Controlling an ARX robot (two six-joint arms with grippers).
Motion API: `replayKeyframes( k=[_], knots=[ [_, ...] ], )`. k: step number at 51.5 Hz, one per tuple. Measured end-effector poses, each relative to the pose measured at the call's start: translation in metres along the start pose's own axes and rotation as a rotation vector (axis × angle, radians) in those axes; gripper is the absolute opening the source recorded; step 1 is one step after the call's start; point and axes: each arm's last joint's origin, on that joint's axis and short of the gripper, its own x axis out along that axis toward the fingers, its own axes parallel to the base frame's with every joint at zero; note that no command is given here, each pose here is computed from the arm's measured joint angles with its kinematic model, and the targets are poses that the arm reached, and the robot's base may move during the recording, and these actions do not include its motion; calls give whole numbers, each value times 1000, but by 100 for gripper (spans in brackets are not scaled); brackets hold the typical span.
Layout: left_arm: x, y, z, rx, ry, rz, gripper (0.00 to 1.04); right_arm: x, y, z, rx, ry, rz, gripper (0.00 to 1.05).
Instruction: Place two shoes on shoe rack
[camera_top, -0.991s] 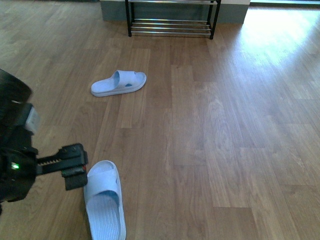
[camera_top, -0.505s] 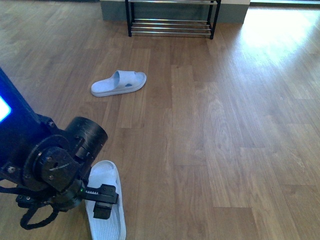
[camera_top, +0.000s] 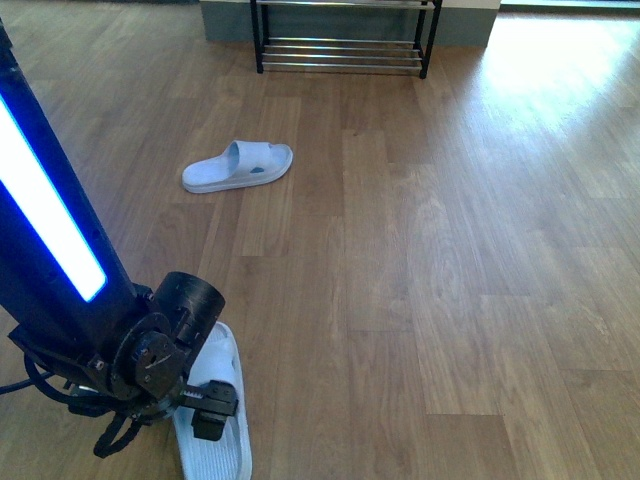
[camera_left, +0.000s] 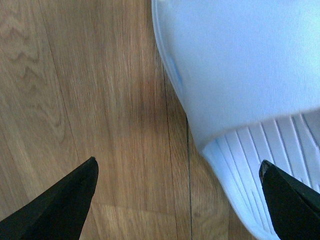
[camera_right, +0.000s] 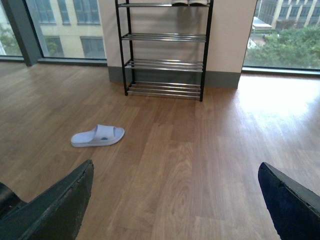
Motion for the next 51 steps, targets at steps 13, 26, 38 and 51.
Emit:
replayKeyframes(
  k=[13,26,38,51],
  knots=[
    [20,-5,8,35,-24,2,95,0,0,0,0,0,0,95],
    [41,-10,15,74,-47,3,95,0,0,0,0,0,0,95],
    [45,-15,17,117,-85,-8,73,0,0,0,0,0,0,95],
    [46,-15,18,111,-104,13,34,0,0,0,0,0,0,95]
  ],
)
